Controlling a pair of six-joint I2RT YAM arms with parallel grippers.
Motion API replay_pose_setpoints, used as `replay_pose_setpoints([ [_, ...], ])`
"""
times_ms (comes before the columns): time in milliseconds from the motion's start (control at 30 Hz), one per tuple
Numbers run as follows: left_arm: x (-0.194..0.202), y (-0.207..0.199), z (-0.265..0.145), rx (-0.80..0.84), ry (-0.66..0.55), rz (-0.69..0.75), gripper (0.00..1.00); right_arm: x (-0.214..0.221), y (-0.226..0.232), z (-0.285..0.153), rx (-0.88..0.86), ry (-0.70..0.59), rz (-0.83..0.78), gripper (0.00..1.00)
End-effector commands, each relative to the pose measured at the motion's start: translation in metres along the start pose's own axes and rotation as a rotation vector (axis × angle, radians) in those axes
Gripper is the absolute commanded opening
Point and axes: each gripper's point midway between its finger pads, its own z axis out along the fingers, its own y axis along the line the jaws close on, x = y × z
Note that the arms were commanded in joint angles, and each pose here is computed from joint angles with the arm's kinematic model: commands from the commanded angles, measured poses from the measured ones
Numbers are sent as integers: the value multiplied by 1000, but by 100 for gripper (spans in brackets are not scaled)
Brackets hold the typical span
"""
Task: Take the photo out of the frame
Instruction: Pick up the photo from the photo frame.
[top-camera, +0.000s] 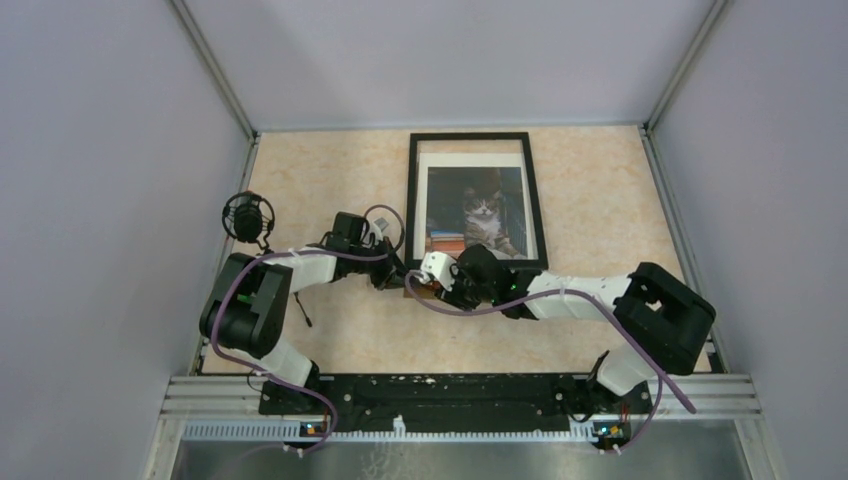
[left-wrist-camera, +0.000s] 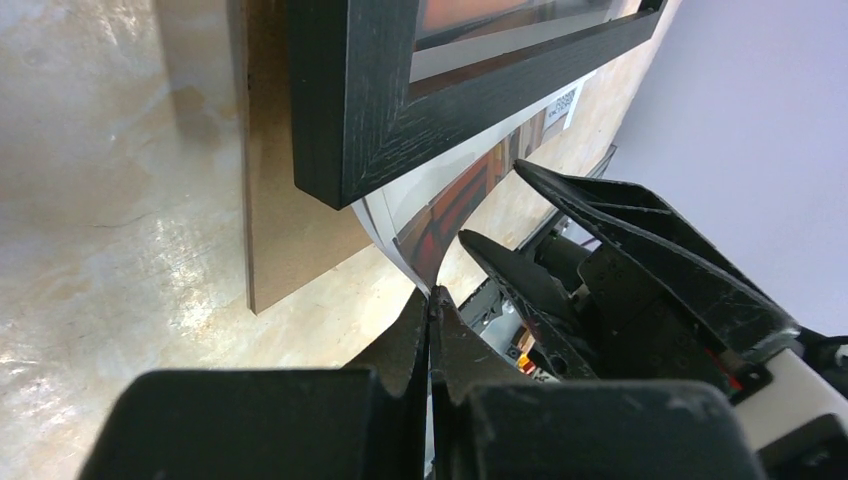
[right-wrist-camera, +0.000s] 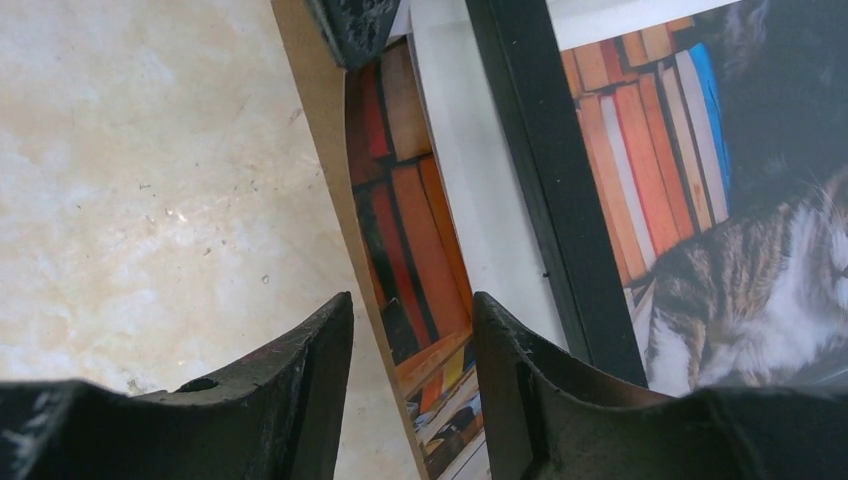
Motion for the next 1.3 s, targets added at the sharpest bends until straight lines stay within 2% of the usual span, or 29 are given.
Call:
replay_pose_setpoints([
  [0, -10, -22, -5, 82, -24, 49, 0, -3, 4, 5, 30, -23, -67, 47],
  [233, -9, -16, -5, 80, -22, 28, 0, 15, -9, 10, 124, 52, -93, 42],
  [333, -9, -13, -5, 75, -22, 20, 0, 17, -17, 8, 171, 63, -97, 34],
  [400, -9, -14, -5, 77, -20, 21, 0, 18, -19, 6, 181, 71, -103, 24],
  [467, -10, -14, -4, 76, -20, 25, 0, 17, -19, 3, 175, 80, -104, 1],
  [533, -12, -14, -5, 67, -28, 41, 0, 8, -20, -4, 166, 66, -103, 0],
  [567, -13, -13, -5, 60, -33, 58, 5, 4, -18, -7, 149, 62, -101, 0],
  [633, -15, -11, -6, 41, -41, 96, 26, -8, -12, -15, 94, 48, -97, 0],
  [667, -13, -7, -7, 24, -31, 98, 33, -14, -9, -19, 66, 39, -93, 0],
  [867, -16, -5, -15, -7, -25, 142, 67, -39, 7, -38, -54, -15, -80, 0],
  [1000, -21, -12, -27, -24, -32, 182, 78, -48, 10, -49, -108, -10, -65, 0],
  [1033, -23, -13, -31, -33, -35, 193, 83, -52, 11, -52, -123, -11, -58, 0],
  [1067, -26, -12, -36, -45, -46, 204, 96, -56, 12, -55, -140, -10, -50, 0],
  [1100, -28, -10, -42, -64, -57, 213, 98, -59, 12, -59, -162, -5, -41, 0],
  [1267, -49, 4, -69, -145, -134, 238, 99, -87, 11, -85, -243, 0, -9, 0],
])
